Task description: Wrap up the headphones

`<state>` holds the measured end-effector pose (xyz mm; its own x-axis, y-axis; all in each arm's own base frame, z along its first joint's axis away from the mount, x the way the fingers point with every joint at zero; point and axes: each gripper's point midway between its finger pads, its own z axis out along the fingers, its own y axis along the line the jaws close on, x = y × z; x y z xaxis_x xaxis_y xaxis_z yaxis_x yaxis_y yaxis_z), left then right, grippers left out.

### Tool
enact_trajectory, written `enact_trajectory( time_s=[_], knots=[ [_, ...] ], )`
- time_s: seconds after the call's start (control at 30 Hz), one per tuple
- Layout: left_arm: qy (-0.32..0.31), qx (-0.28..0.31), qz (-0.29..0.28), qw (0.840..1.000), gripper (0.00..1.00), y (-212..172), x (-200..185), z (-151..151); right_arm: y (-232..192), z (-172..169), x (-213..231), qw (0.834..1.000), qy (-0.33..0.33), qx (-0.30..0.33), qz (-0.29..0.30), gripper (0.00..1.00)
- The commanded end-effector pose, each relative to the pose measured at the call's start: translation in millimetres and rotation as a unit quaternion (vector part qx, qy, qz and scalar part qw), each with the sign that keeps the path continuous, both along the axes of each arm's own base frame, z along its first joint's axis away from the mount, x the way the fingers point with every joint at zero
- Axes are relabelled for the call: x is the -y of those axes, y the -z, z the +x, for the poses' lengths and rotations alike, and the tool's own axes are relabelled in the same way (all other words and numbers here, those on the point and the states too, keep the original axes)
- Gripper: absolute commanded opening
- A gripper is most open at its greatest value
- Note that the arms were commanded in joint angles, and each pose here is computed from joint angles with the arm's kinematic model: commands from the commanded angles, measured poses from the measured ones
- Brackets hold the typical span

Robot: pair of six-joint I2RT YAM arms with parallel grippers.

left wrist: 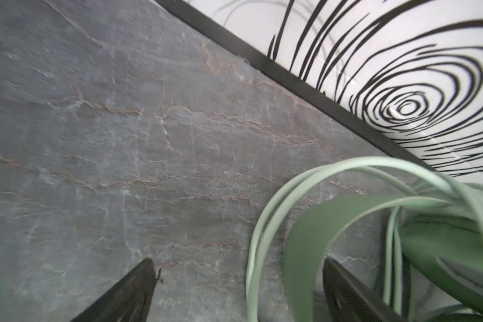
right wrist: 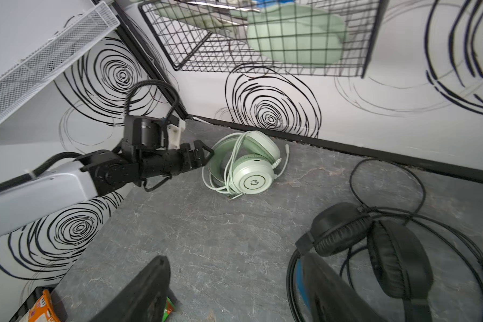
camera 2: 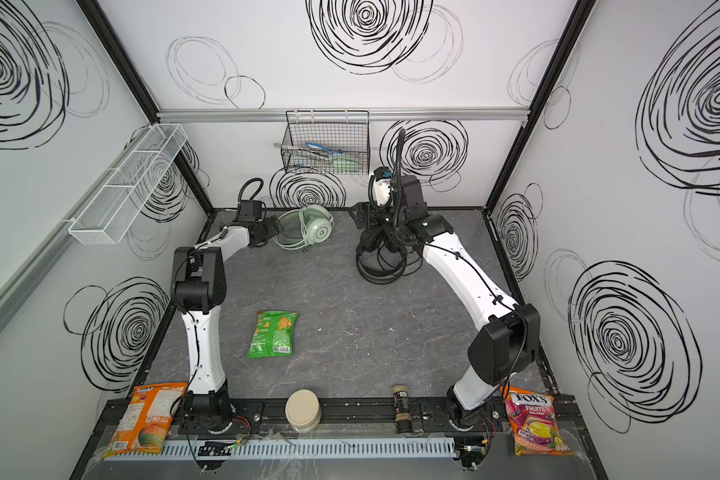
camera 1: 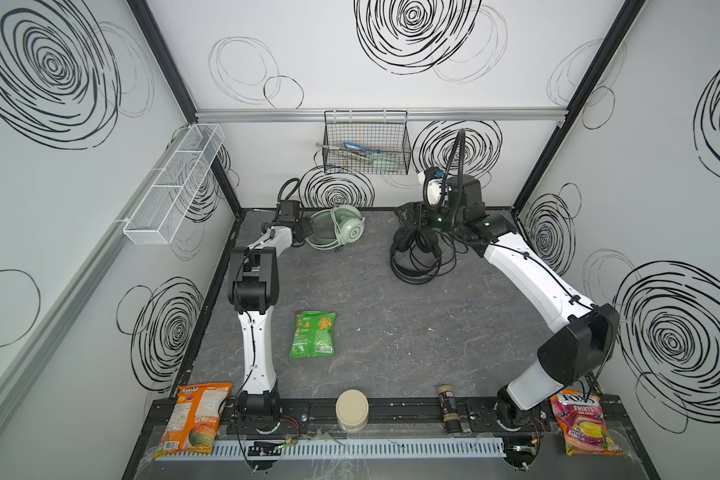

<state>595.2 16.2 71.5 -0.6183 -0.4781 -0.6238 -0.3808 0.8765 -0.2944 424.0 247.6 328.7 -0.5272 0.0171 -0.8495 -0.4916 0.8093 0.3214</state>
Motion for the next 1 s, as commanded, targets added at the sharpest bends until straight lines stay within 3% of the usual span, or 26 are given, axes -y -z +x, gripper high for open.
enact_trajectory(
  time_s=[0.0, 0.17, 0.33, 0.43, 0.57, 0.7, 0.77, 0.87, 0.97],
  knots=[
    [0.015, 0.057, 0.02, 0.998, 0.96, -75, 5, -17, 23, 0, 43, 0.997, 0.078, -0.023, -0.013, 0.8],
    [0.04, 0.065, 0.0, 0.997, 0.96, -90, 31, -72, 70, 3, 78, 0.989, 0.133, -0.066, 0.009, 0.79],
    [0.11, 0.062, -0.011, 0.992, 0.96, -101, 72, -132, 101, 8, 83, 0.989, 0.13, -0.062, -0.041, 0.79],
    [0.172, 0.077, -0.06, 0.98, 0.96, -105, 112, -173, 120, 17, 86, 0.987, 0.134, -0.066, -0.063, 0.79],
    [0.279, 0.099, -0.107, 0.949, 0.96, -120, 189, -215, 142, 35, 111, 0.976, 0.185, -0.099, -0.059, 0.79],
    [0.416, 0.124, -0.13, 0.891, 1.0, -134, 279, -248, 152, 39, 150, 0.962, 0.226, -0.153, 0.012, 0.78],
    [0.463, 0.144, -0.129, 0.865, 0.94, -142, 310, -253, 153, 34, 171, 0.957, 0.242, -0.16, 0.026, 0.78],
    [0.501, 0.138, -0.104, 0.848, 0.87, -140, 345, -243, 158, 20, 194, 0.95, 0.264, -0.161, 0.031, 0.78],
    [0.514, 0.124, -0.085, 0.844, 0.82, -128, 371, -219, 167, 6, 198, 0.948, 0.269, -0.166, 0.024, 0.78]
  ],
)
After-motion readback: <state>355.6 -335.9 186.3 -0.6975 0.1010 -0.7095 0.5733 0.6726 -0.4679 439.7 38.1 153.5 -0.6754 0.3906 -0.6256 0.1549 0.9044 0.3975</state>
